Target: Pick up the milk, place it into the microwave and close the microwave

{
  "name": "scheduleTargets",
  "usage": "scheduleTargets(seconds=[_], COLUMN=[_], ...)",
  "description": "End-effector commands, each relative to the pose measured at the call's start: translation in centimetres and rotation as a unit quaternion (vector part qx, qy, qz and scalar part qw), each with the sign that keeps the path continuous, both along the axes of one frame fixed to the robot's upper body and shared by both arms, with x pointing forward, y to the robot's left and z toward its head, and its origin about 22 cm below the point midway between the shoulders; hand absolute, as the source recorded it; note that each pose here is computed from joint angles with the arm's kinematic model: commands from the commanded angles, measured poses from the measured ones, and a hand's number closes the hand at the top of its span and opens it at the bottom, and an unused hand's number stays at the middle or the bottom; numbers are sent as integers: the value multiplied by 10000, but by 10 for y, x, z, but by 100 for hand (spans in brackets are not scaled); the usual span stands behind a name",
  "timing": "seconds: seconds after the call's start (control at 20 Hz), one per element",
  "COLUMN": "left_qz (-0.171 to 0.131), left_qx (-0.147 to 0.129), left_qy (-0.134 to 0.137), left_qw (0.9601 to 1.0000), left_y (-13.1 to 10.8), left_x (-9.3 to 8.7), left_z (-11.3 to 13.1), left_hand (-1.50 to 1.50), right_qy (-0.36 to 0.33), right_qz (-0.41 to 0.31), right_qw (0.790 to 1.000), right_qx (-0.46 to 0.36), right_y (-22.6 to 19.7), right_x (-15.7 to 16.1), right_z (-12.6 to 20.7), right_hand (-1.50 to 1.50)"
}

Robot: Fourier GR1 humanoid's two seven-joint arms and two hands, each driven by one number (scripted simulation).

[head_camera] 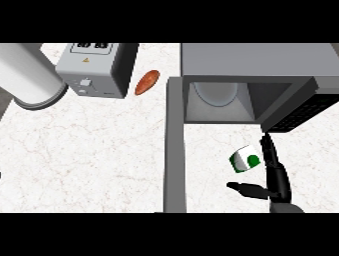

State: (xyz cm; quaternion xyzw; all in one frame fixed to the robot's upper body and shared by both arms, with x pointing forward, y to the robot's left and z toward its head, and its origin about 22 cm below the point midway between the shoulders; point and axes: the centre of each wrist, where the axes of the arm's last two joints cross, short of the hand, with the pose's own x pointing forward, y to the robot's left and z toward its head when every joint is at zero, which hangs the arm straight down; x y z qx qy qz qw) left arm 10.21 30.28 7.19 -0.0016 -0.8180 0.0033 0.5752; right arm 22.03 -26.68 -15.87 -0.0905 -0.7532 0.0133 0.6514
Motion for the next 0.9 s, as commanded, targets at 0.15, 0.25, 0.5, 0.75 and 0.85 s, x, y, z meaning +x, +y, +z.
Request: scheduleTargets(seconds=[0.15, 0.25, 0.5, 0.75, 0.85], left_qz=[-5, -28, 38, -22, -24], left_qx=[-101, -38, -26, -39, -67], left_qy=[52, -41, 30, -82, 43], left_qw=[9999, 10000, 10000, 10000, 10000], left_y=[-1, 15, 6, 3, 0], left_x=[4, -5, -1, 5, -1], left_z=[-15, 2, -22, -12, -4], left_hand=[-150, -150, -150, -150, -150], right_qy=[-175, -276, -540, -693, -810], right_qz=[-152, -173, -169, 173, 116], right_qw=[9997, 9994, 9961, 9894, 9866], right_qx=[57, 133, 683, 1268, 1413], right_y=[4, -9, -1, 5, 9], right_x=[10, 5, 5, 27, 10], right_z=[-13, -16, -17, -5, -15], right_hand=[-150, -150, -150, 150, 150])
